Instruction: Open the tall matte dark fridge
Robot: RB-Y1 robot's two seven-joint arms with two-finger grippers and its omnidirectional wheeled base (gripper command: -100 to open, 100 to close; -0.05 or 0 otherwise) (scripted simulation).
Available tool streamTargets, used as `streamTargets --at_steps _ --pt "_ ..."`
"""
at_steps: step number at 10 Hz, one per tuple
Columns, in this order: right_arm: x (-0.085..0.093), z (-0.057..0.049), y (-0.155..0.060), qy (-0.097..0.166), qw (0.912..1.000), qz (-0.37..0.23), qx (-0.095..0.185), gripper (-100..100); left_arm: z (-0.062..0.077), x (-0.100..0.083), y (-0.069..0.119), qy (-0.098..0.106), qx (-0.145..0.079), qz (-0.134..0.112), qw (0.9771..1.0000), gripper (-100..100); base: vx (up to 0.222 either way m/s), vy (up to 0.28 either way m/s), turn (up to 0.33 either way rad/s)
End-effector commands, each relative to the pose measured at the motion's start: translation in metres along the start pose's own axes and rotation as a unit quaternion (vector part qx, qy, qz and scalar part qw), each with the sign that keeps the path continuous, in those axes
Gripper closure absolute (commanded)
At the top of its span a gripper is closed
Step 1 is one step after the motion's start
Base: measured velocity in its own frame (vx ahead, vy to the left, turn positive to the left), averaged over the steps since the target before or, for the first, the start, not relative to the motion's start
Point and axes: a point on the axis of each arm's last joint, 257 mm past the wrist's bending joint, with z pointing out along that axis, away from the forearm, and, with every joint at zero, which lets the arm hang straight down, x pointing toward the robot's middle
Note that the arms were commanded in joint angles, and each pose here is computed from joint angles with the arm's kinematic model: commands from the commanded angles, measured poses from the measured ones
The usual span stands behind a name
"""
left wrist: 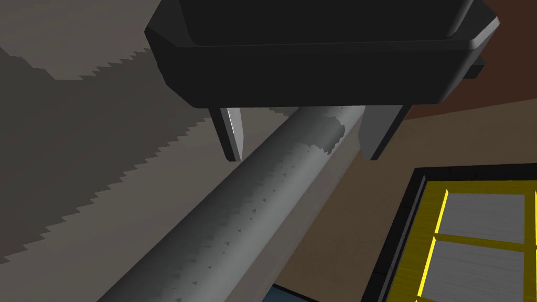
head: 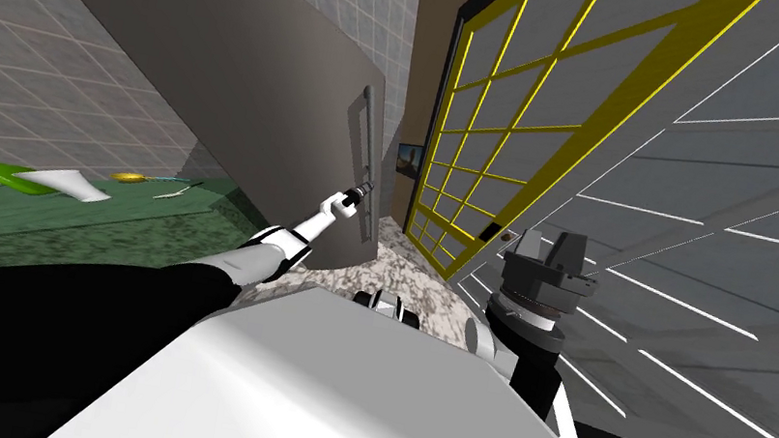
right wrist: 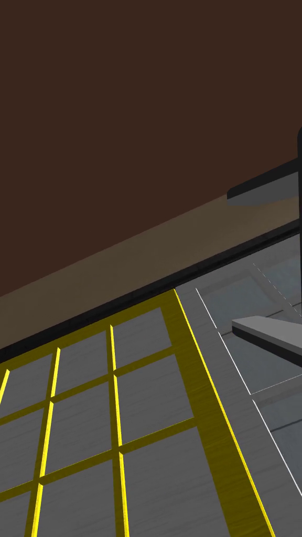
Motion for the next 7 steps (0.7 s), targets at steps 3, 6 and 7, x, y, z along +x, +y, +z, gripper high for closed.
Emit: streamTargets --at_steps 3,6,7 --pt "0.0 0.0 0.0 0.0 1.0 0.0 0.0 0 0.003 0.011 0.04 0.011 -0.039 -0.005 0.9992 100 0.041 -0.012 -0.004" --pt "0.0 0.0 0.0 0.0 1.0 0.0 0.0 0 0.021 -0.003 -0.002 0.005 0.008 -0.007 0.9999 100 -0.185 -0.008 -0.054" --pt "0.0 0.0 0.0 0.0 1.0 0.0 0.0 0 0.027 -0.012 -0.01 -0.001 0.016 -0.006 0.9999 100 -0.2 -0.016 -0.041"
